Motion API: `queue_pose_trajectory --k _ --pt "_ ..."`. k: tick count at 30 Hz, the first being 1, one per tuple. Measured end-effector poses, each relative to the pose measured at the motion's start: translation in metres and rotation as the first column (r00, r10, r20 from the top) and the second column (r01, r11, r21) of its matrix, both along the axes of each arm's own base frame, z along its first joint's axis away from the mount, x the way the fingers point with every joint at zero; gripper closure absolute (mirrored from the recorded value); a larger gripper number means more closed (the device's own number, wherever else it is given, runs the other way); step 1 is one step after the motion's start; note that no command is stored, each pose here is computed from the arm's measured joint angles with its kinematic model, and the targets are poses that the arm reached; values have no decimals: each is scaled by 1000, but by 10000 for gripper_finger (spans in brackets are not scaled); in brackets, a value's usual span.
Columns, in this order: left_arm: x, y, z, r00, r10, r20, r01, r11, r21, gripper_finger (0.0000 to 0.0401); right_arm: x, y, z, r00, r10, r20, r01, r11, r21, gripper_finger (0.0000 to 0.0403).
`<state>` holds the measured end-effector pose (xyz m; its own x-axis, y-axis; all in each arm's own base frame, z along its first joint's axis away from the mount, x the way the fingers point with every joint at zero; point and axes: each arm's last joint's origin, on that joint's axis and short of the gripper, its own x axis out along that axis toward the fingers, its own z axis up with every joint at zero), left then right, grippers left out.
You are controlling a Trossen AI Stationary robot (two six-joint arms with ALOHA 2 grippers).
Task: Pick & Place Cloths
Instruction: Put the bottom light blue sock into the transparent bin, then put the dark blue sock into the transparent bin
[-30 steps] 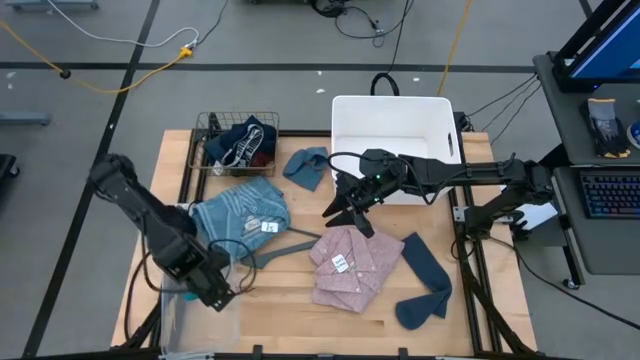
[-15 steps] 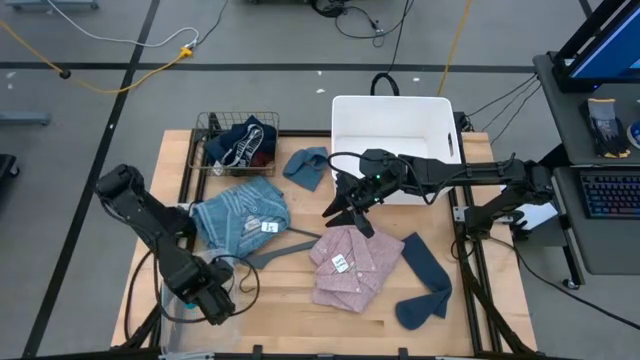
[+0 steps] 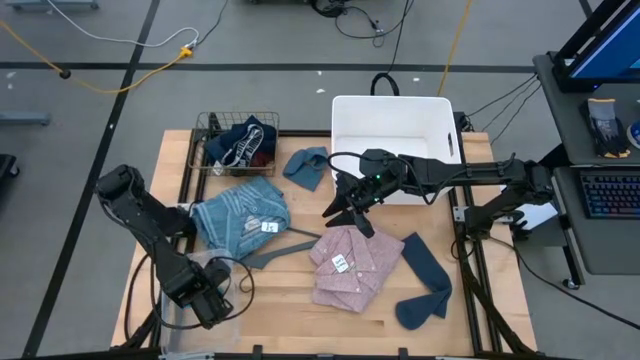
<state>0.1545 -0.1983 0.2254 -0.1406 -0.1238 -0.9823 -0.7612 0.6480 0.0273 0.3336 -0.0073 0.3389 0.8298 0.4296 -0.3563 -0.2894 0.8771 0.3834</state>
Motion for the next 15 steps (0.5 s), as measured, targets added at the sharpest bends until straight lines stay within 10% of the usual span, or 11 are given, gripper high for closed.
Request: queue_pose_trajectory --k 15 --pt "-1 1 4 997 -48 -61 43 995 -90 125 0 0 0 1000 -13 -15 13 1000 28 273"
